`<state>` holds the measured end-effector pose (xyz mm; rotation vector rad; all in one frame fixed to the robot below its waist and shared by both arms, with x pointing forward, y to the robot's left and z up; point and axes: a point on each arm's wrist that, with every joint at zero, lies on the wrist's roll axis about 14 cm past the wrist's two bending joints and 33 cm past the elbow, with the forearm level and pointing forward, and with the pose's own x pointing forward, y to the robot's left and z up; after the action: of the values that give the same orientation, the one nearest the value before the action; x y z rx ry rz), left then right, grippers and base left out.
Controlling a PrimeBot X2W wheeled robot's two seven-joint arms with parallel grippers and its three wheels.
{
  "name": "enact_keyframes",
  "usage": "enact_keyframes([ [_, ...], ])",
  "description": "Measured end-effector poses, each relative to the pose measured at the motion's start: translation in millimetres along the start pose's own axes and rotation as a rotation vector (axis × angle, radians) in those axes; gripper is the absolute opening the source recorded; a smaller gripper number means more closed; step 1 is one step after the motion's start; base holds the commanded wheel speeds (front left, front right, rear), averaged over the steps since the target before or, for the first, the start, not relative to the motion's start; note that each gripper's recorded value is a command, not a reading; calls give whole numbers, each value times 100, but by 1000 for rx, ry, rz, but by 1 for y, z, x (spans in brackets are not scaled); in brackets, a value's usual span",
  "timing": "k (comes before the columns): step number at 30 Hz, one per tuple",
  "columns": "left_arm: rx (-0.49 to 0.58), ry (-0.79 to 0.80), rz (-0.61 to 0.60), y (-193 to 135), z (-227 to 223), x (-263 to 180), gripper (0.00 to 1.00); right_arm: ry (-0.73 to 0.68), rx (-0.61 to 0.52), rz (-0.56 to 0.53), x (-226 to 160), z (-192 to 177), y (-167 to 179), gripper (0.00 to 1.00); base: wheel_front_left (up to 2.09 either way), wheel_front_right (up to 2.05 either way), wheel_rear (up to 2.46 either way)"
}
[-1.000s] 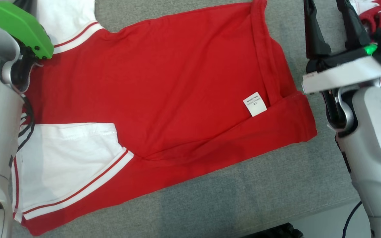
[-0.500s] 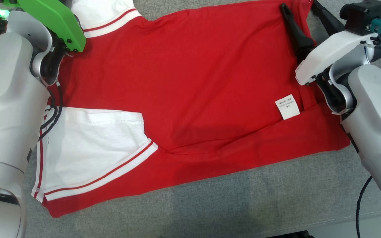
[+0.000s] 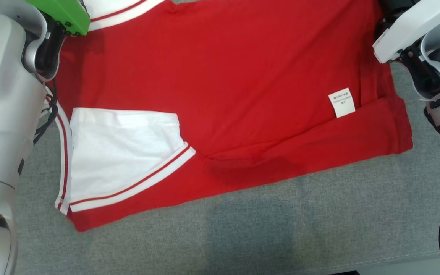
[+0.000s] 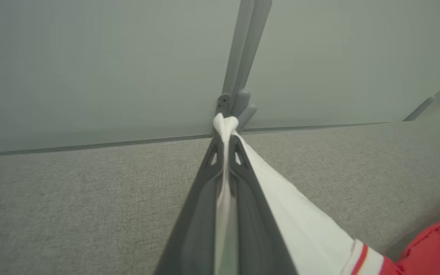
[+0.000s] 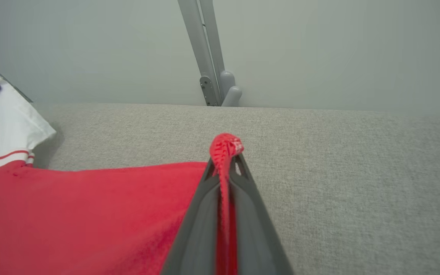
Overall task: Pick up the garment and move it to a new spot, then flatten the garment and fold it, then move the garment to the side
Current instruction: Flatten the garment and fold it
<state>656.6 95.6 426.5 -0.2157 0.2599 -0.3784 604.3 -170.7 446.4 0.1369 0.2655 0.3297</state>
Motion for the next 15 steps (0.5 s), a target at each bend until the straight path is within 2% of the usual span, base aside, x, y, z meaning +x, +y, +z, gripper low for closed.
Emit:
enact_keyframes([
  [3, -2, -77, -18, -5, 25, -2, 0, -35, 10, 10, 0, 12, 1, 0, 0, 0, 0],
  [9, -50, -170, -73, -18, 58, -11, 0, 3, 30, 41, -5, 9, 9, 0, 0, 0, 0],
  [15, -161, -232, -169, -36, 74, -39, 0, 50, 8, 89, -24, 11, 15, 0, 0, 0, 0],
])
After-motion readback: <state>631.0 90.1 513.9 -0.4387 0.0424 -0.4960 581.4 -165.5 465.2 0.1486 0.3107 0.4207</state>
